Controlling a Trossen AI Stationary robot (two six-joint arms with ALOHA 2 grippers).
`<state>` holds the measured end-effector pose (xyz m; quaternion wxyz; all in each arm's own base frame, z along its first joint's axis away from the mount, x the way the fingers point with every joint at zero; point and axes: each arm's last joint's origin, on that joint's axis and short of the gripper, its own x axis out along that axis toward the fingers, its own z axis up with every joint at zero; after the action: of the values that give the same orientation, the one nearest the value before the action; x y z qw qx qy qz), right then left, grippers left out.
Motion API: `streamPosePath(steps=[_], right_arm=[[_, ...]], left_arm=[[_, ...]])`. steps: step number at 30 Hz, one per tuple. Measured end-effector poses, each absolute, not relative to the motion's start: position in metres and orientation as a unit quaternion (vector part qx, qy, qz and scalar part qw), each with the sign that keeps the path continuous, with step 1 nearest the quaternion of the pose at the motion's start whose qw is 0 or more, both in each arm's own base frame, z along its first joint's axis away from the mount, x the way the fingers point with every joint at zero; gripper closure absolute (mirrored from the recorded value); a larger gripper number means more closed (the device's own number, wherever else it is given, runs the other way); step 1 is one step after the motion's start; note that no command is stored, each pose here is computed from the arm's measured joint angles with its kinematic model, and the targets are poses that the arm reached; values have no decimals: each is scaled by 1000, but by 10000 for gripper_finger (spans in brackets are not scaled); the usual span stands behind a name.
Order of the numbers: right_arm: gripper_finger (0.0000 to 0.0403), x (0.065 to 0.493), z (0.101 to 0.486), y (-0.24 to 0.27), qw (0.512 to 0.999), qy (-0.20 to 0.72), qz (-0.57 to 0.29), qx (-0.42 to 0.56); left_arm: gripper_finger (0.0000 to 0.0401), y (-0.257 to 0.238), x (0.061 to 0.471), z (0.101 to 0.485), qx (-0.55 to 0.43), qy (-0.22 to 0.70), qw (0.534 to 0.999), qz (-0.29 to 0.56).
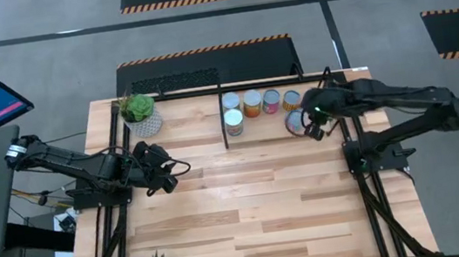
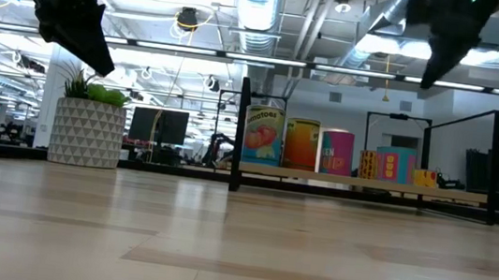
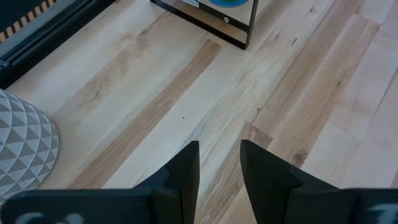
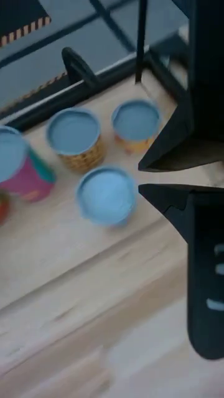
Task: Pick and place cans onto a shelf
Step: Adjust the cans
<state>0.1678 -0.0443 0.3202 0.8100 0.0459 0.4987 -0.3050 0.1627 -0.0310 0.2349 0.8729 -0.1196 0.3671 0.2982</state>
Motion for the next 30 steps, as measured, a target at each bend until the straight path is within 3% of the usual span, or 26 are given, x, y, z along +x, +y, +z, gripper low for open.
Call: streamPosePath(steps=[10, 15, 30], right_arm=[[337, 198, 272, -100, 701, 687, -168, -88], [337, 203, 250, -120, 688, 720, -78, -46], [337, 183, 227, -162, 643, 765, -38, 21]], left_arm=[[296, -31, 163, 235, -136, 361, 871, 305], [296, -31, 163, 235, -136, 361, 870, 305], [296, -31, 163, 235, -131, 361, 871, 307]])
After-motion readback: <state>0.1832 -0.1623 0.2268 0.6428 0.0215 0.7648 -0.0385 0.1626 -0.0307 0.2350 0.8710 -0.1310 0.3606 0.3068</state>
